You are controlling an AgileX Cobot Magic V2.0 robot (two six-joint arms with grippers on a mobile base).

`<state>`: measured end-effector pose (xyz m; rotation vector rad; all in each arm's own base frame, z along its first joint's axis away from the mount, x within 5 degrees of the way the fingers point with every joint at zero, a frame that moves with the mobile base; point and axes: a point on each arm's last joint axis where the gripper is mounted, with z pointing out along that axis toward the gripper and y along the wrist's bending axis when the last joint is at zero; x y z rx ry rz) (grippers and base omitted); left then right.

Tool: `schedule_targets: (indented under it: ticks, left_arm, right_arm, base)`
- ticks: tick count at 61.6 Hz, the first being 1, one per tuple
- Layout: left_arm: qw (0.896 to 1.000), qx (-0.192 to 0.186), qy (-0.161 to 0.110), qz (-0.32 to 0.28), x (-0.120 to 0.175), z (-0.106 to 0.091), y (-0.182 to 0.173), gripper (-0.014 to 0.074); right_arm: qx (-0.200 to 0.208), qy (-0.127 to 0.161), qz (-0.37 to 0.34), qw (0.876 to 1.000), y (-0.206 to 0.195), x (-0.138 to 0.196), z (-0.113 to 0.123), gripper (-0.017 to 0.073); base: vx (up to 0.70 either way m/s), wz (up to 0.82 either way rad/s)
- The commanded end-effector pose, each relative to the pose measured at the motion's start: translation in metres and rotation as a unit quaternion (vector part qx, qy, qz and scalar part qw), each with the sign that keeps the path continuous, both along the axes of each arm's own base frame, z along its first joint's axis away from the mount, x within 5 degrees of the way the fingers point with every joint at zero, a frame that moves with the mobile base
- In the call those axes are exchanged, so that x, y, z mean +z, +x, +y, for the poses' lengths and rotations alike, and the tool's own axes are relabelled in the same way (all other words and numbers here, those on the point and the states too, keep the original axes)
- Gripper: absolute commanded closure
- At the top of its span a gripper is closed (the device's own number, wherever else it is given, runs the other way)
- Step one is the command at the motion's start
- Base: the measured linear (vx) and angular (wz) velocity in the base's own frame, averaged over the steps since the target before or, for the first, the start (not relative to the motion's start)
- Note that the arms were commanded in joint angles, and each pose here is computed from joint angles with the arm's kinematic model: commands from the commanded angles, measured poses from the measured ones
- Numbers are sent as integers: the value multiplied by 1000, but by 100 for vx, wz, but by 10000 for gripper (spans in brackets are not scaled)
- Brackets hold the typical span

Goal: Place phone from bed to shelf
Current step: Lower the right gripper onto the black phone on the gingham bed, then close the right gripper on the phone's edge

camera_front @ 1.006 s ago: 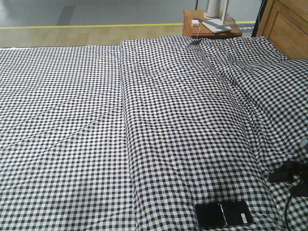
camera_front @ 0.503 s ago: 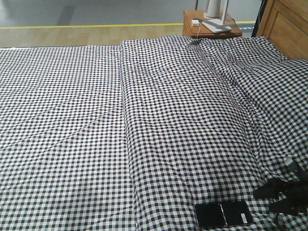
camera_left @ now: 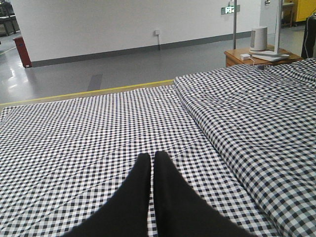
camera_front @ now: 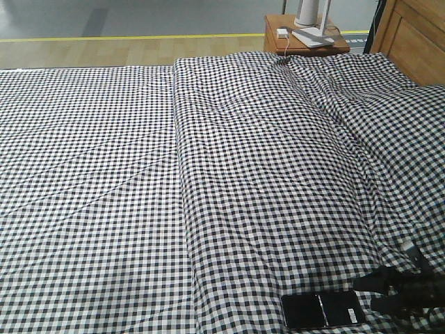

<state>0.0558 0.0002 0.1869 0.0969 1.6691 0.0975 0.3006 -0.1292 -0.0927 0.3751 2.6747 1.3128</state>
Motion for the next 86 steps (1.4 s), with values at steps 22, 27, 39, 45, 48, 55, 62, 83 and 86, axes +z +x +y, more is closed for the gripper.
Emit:
schedule_targets:
  ticks: [22,27,39,45,48,55,62,83,86]
  left_arm:
    - [999,1,-7,-52,15,0,-1,592]
    - [999,1,-7,-52,15,0,-1,592]
    - [999,1,-7,-52,15,0,-1,592]
    - [999,1,-7,-52,15,0,-1,592]
    - [999,1,-7,-52,15,0,-1,592]
    - [999,1,-7,-52,15,0,-1,592]
    - [999,1,-7,-52,15,0,-1,592]
    - [999,1,-7,-52,15,0,-1,592]
    - [999,1,-7,-52,15,0,-1,592]
  right_arm:
    - [-12,76,-45,996,16,7,-1,-43]
    - [-12,80,-41,996,13,3,1,-42]
    - [-10,104,-28,994,6,-8,7,-38]
    - [-15,120,-27,992,4,-11,10,-35]
    - [-24,128,-28,991,5,-12,11,-35]
    - [-25,142,-34,989,7,-10,15,-35]
    - [-3,146,-32,989,10,-10,27,-35]
    - [64,130,-39,989,20,-12,62,-24]
    - [64,125,-40,989,20,-13,62,-4]
  base:
    - [0,0]
    - [0,0]
    - [0,0]
    - [0,0]
    - [0,0]
    - [0,0]
    - [0,0]
    - [0,0]
    - [0,0]
